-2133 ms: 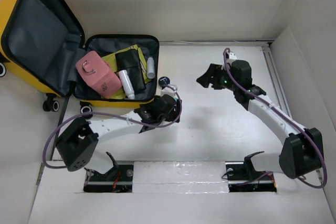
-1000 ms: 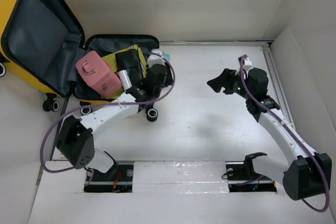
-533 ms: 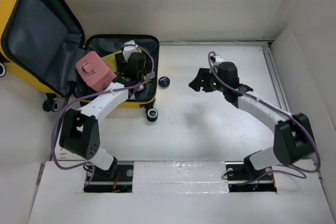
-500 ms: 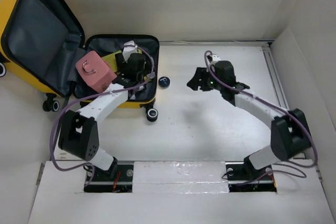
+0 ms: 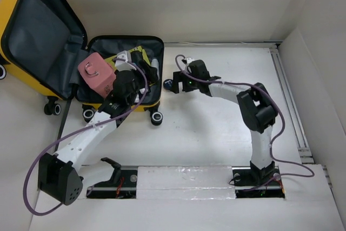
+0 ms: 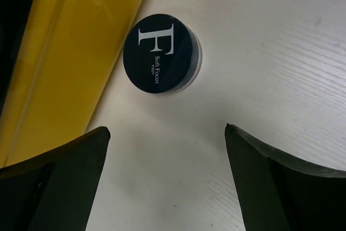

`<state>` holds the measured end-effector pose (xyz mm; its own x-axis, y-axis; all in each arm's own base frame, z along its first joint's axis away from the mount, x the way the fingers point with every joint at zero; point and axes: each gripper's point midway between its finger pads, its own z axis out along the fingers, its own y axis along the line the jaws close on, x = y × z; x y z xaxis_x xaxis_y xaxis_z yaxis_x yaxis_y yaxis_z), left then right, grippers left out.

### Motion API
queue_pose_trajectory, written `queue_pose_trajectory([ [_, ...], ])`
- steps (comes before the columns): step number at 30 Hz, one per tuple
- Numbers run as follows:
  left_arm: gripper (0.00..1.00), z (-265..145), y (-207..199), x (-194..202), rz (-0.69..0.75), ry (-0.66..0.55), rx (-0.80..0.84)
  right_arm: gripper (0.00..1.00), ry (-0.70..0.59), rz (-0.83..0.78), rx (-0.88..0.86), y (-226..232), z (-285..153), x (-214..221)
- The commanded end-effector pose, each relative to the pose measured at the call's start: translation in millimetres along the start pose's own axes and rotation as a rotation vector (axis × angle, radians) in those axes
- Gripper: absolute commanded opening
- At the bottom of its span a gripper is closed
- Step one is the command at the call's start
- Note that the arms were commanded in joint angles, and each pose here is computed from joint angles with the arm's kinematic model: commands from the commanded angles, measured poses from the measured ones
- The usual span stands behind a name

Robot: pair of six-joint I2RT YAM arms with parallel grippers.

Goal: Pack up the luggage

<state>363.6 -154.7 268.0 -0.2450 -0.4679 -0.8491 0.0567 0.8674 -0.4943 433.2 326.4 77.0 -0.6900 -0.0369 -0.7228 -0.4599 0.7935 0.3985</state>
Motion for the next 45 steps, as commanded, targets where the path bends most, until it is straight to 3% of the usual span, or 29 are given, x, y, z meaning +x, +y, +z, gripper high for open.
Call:
queue_pose_trajectory([
  [1, 0.82, -8, -12, -7, -0.034, -0.027, 0.071, 0.95, -0.074, -0.068, -0.026, 22, 8, -34],
  [6, 0.82, -9, -21, -8, -0.048, -0.024, 0.112, 0.96, 0.032, -0.067, 0.063, 17, 40, -14],
  [8, 0.82, -11, -22, -11, -0.050, -0.033, 0.118, 0.95, 0.014, -0.062, 0.092, 23, 46, -18],
  [13, 0.82, -15, -22, -13, -0.053, -0.040, 0.123, 0.84, 0.015, 0.005, 0.258, 3, 50, -13],
  [17, 0.82, -20, -27, -24, -0.063, -0.073, 0.145, 0.83, 0.026, 0.037, 0.334, -8, 58, -3],
  [19, 0.82, -21, -28, -23, -0.063, -0.068, 0.153, 0.73, 0.026, 0.040, 0.352, -7, 63, -2],
  [26, 0.82, -20, -24, -17, -0.060, -0.060, 0.147, 0.68, -0.074, 0.210, 0.486, -61, 25, -17],
  [30, 0.82, -17, -24, -12, -0.057, -0.048, 0.151, 0.68, -0.106, 0.216, 0.526, -88, 1, -23],
  [32, 0.81, -18, -25, -8, -0.056, -0.038, 0.166, 0.72, -0.120, 0.204, 0.485, -86, 1, -29],
  [34, 0.81, -18, -25, -8, -0.056, -0.038, 0.166, 0.91, -0.083, 0.171, 0.483, -76, 0, -26],
  [36, 0.81, -18, -25, -8, -0.056, -0.038, 0.166, 1.00, -0.083, 0.131, 0.531, -75, 0, -35],
  [45, 0.81, -23, -30, -12, -0.060, -0.043, 0.194, 1.00, -0.055, 0.157, 0.630, -113, -6, -33],
])
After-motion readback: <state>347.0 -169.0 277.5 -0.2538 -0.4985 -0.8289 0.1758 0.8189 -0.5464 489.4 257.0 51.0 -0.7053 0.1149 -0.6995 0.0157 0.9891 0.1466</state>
